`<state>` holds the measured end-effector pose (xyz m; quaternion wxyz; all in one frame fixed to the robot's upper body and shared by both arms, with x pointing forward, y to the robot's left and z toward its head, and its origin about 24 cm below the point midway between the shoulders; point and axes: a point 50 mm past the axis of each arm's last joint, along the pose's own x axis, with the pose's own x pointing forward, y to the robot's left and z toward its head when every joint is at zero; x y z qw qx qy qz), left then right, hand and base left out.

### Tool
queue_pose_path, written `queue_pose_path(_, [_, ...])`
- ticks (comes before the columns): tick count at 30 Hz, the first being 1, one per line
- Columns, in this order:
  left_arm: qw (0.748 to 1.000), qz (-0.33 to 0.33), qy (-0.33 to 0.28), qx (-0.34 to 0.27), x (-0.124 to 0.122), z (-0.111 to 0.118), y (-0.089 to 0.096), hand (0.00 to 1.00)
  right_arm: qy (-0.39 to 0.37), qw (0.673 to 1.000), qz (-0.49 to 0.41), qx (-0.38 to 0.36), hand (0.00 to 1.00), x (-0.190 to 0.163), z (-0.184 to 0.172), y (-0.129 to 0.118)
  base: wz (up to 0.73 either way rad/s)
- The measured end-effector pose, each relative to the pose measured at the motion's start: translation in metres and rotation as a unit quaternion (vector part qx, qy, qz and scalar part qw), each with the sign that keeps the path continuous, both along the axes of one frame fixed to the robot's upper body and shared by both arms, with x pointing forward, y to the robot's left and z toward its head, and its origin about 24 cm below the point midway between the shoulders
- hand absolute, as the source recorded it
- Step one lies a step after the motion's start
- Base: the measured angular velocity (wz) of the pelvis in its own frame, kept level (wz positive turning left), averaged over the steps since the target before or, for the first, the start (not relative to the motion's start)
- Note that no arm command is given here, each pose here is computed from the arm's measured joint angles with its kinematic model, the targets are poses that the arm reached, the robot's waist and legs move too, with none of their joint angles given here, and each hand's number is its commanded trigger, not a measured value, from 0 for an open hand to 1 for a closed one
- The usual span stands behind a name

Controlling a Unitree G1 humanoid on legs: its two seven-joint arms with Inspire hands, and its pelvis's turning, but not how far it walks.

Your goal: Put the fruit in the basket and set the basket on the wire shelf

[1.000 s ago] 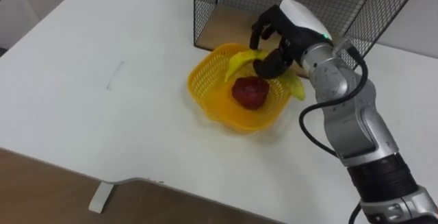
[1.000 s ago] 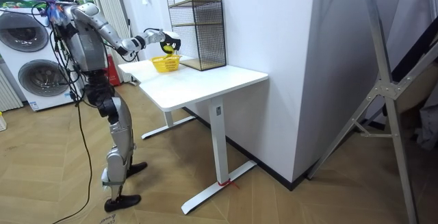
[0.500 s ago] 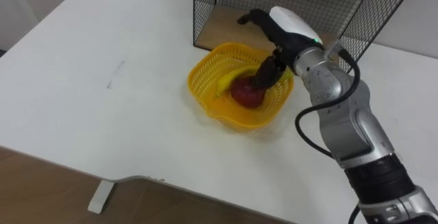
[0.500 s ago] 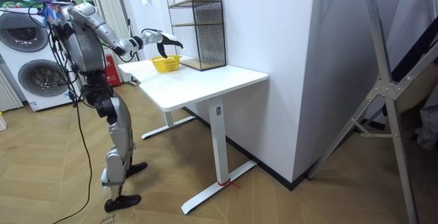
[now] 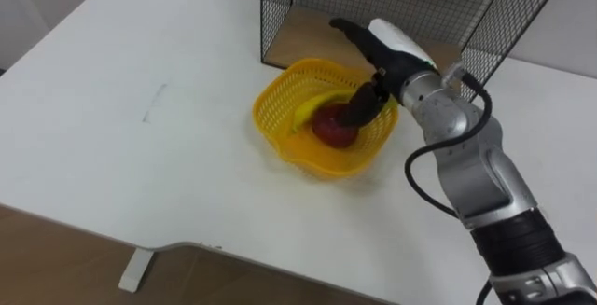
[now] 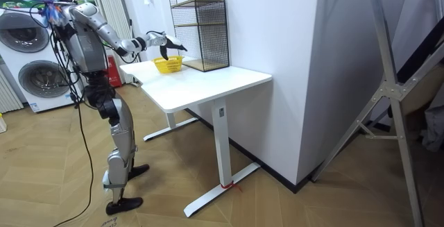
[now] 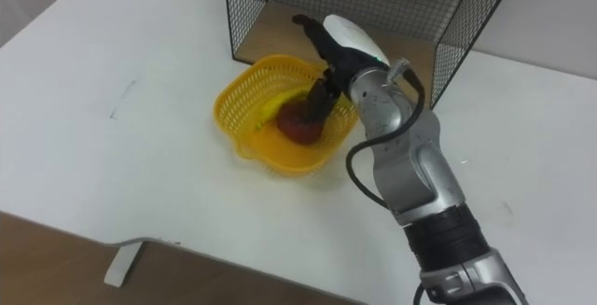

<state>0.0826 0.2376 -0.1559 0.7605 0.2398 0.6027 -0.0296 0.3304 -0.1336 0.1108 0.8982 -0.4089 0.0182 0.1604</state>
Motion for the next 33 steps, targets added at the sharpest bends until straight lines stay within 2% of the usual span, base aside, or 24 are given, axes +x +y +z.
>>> queue_pose_path(4, [1.0,0.003,0.001,0.007,-0.003,-0.001,0.002,0.0,0.006,0.995,-0.002,0.097,0.0,0.001,0.004,-0.005,0.0])
queue_pose_path(8, [1.0,0.013,0.009,0.006,-0.015,-0.002,0.005,0.0,-0.024,0.979,-0.006,0.2,0.0,0.0,0.022,-0.014,0.0])
queue_pose_path(12, [0.999,0.029,0.021,0.005,-0.031,-0.004,0.008,0.0,-0.06,0.968,-0.031,0.242,0.0,-0.005,0.032,-0.027,0.0])
queue_pose_path(15, [0.997,0.074,0.027,-0.004,-0.047,-0.005,0.011,0.0,-0.09,0.956,-0.022,0.277,0.0,-0.018,0.036,-0.035,0.0])
queue_pose_path(18, [0.987,0.155,0.029,-0.006,-0.066,-0.006,0.017,0.0,-0.098,0.948,-0.053,0.297,0.0,-0.022,0.033,-0.051,-0.05])
queue_pose_path(21, [0.964,0.266,0.014,0.008,-0.084,-0.004,0.028,0.0,-0.121,0.944,-0.094,0.293,0.0,-0.035,0.031,-0.067,-0.05])
queue_pose_path(23, [0.937,0.349,0.01,0.035,-0.1,-0.001,0.039,0.0,-0.138,0.935,-0.134,0.297,0.0,-0.042,0.031,-0.085,-0.06])
queue_pose_path(26, [0.903,0.425,-0.007,0.065,-0.11,0.004,0.051,0.0,-0.163,0.922,-0.18,0.302,0.0,-0.046,0.035,-0.103,0.0])
queue_pose_path(28, [0.862,0.493,-0.049,0.104,-0.108,0.013,0.069,0.0,-0.176,0.909,-0.23,0.3,0.0,-0.056,0.03,-0.121,0.02])
queue_pose_path(30, [0.838,0.518,-0.094,0.141,-0.098,0.023,0.084,0.0,-0.183,0.901,-0.26,0.296,0.0,-0.065,0.025,-0.129,0.08])
queue_pose_path(32, [0.794,0.542,-0.191,0.199,-0.071,0.051,0.116,0.0,-0.184,0.89,-0.302,0.287,0.0,-0.077,0.015,-0.144,0.02])
queue_pose_path(33, [0.78,0.545,-0.219,0.215,-0.063,0.061,0.124,0.0,-0.183,0.888,-0.311,0.285,0.0,-0.08,0.013,-0.147,0.0])
